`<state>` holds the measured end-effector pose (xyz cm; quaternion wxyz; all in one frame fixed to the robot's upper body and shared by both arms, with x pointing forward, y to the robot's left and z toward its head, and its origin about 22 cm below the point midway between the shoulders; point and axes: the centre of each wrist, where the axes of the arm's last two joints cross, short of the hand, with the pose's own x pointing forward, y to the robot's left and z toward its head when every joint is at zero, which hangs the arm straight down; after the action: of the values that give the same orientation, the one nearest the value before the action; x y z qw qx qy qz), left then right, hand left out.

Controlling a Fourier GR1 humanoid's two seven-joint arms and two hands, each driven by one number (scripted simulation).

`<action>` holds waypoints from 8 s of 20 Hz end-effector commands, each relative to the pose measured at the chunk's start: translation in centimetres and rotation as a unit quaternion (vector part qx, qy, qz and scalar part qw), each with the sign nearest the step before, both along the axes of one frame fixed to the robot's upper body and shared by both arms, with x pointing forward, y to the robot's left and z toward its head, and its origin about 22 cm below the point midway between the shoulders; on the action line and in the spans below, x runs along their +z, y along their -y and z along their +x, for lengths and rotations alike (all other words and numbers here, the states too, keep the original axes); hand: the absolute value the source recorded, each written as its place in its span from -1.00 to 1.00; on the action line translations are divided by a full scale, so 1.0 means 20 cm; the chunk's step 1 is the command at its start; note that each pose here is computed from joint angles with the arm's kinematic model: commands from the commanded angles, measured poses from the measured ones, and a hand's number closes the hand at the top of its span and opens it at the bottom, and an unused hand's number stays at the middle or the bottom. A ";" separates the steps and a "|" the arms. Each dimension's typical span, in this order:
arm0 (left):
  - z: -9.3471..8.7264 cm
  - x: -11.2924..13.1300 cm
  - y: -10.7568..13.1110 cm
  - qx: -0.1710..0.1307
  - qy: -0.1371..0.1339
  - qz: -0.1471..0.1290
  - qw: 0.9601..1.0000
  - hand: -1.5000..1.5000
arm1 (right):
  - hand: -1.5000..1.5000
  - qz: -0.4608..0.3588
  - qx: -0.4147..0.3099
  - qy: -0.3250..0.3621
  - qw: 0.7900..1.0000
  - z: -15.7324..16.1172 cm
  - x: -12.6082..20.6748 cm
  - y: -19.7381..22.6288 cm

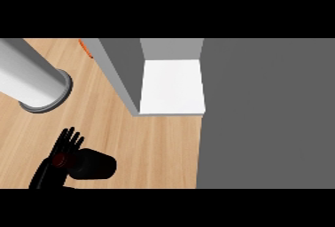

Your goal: Pick up the wine, place it into the cabinet and close the cabinet

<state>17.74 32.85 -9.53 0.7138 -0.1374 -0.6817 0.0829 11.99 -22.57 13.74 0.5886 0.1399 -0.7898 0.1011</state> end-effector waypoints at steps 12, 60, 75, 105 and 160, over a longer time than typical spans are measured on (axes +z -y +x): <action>0.11 -0.28 0.06 0.007 -0.015 -0.074 0.997 -1.00 | -1.00 0.027 0.021 0.026 0.999 -0.15 0.17 0.04; 0.54 0.21 0.66 0.032 0.100 0.196 0.975 1.00 | -1.00 0.008 0.009 0.007 1.000 -0.12 0.10 0.04; 0.67 0.40 1.06 0.018 0.097 0.268 0.958 1.00 | -1.00 0.022 0.009 0.012 1.000 -0.11 0.04 0.08; 1.07 0.38 1.15 0.089 -0.018 0.381 0.920 1.00 | -1.00 0.024 0.048 0.015 0.998 -0.11 0.06 0.08; 1.23 0.57 1.15 0.215 0.013 0.560 0.800 -1.00 | -1.00 0.019 0.090 0.032 0.995 -0.03 -0.02 0.11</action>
<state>42.34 9.82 1.81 0.6223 0.4213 -0.6394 -0.1627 12.14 -24.79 12.02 0.5637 0.2066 -0.7864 0.1456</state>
